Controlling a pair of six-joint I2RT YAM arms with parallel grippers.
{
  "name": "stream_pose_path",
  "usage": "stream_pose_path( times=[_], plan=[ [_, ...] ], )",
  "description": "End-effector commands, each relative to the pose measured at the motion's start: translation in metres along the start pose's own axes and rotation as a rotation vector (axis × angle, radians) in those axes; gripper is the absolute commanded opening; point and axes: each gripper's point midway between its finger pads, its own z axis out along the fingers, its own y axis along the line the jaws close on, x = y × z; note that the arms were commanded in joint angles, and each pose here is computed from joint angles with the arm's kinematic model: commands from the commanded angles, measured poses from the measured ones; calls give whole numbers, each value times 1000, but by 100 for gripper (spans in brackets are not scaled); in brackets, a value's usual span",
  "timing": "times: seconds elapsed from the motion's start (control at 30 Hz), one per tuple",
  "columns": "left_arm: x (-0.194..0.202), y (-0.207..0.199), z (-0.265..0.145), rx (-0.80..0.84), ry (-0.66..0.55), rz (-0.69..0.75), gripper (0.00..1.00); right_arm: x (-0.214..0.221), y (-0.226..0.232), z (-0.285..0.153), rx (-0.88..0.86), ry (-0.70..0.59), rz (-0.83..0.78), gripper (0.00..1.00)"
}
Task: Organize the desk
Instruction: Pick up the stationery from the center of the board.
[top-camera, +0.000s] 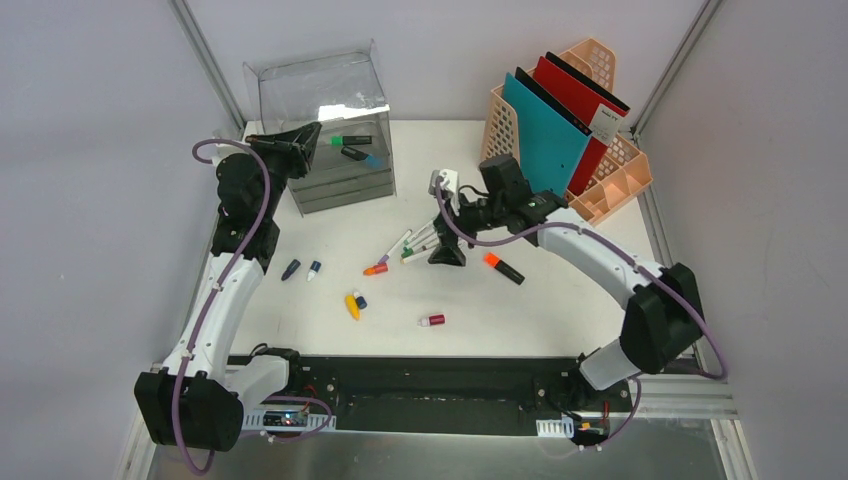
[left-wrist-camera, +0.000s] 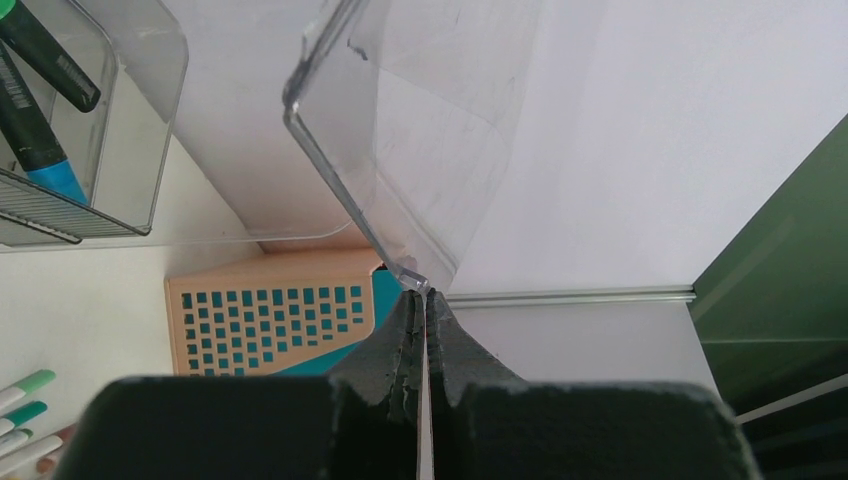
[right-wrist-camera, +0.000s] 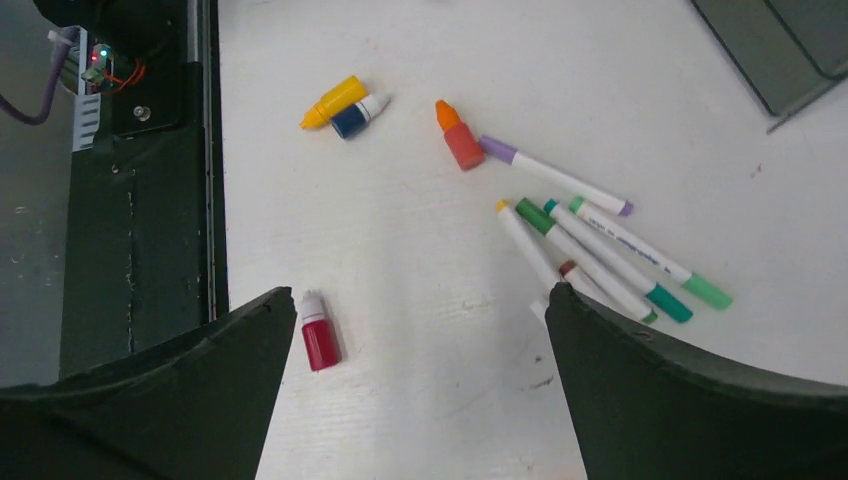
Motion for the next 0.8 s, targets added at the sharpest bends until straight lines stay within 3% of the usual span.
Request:
stream_pose_path(
  times=[0.0, 0.1, 0.3, 0.5, 0.77],
  plan=[
    [7, -34, -10, 121, 30, -13, 0, 18, -6, -43, 146, 72, 77, 99],
    [7, -31, -9, 112, 33, -20, 0, 38, -22, -65, 236, 123, 90, 99],
    [7, -26, -9, 103, 33, -26, 0, 99, -53, -99, 429, 413, 39, 99],
    [7, -26, -9, 102, 31, -27, 0, 139, -56, -105, 457, 536, 74, 99],
    [7, -22, -8, 99, 31, -24, 0, 185, -62, -89, 420, 692, 164, 88]
  ],
)
